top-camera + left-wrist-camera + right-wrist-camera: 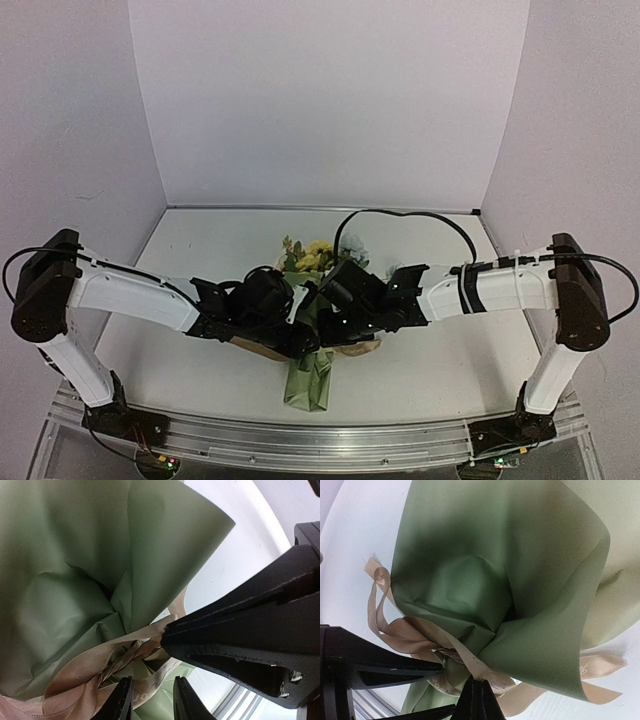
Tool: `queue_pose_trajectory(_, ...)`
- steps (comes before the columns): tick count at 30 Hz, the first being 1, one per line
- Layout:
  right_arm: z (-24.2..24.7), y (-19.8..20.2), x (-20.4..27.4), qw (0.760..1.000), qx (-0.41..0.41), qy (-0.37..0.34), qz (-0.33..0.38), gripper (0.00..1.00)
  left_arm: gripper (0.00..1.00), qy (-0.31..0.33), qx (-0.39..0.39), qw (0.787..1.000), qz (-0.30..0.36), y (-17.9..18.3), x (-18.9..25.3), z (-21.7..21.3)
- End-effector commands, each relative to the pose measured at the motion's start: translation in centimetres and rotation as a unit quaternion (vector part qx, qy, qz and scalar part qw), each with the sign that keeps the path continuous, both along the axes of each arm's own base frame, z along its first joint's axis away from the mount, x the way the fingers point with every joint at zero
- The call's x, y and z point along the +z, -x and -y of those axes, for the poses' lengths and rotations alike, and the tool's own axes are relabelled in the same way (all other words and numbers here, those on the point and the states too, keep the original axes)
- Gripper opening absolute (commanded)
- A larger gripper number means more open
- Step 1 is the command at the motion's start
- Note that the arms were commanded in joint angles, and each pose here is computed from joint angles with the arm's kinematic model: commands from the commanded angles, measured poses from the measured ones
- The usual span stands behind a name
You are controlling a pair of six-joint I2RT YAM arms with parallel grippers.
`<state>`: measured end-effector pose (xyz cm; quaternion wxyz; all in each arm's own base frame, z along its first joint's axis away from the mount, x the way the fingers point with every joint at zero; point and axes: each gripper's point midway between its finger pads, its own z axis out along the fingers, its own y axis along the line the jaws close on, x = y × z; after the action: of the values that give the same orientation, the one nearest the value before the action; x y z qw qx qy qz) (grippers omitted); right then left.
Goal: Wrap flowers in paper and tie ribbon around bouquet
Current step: Cross the half-tied ribbon over the folded bouquet.
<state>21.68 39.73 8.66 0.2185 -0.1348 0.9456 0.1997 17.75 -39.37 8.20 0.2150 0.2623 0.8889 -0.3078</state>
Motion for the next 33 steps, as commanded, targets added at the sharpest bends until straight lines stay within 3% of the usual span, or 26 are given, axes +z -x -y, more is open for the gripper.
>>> queue_pose_trajectory(1, -0.5, -0.2, 2.1, 0.999, -0.005, -0.03, 0.016, 0.0, 0.29, 0.007, 0.002, 1.0, 0.014, -0.5, 1.0, 0.9)
queue_pose_trajectory(14, -0.4, -0.1, 2.3, 0.999, -0.004, -0.034, 0.018, 0.0, 0.01, 0.007, 0.015, 1.0, 0.018, -0.6, 1.0, 0.7)
queue_pose_trajectory(33, -0.2, 0.2, 2.9, 0.998, 0.007, -0.048, 0.027, 0.0, 0.0, 0.021, 0.065, 0.997, 0.021, -1.9, 1.7, -0.2)
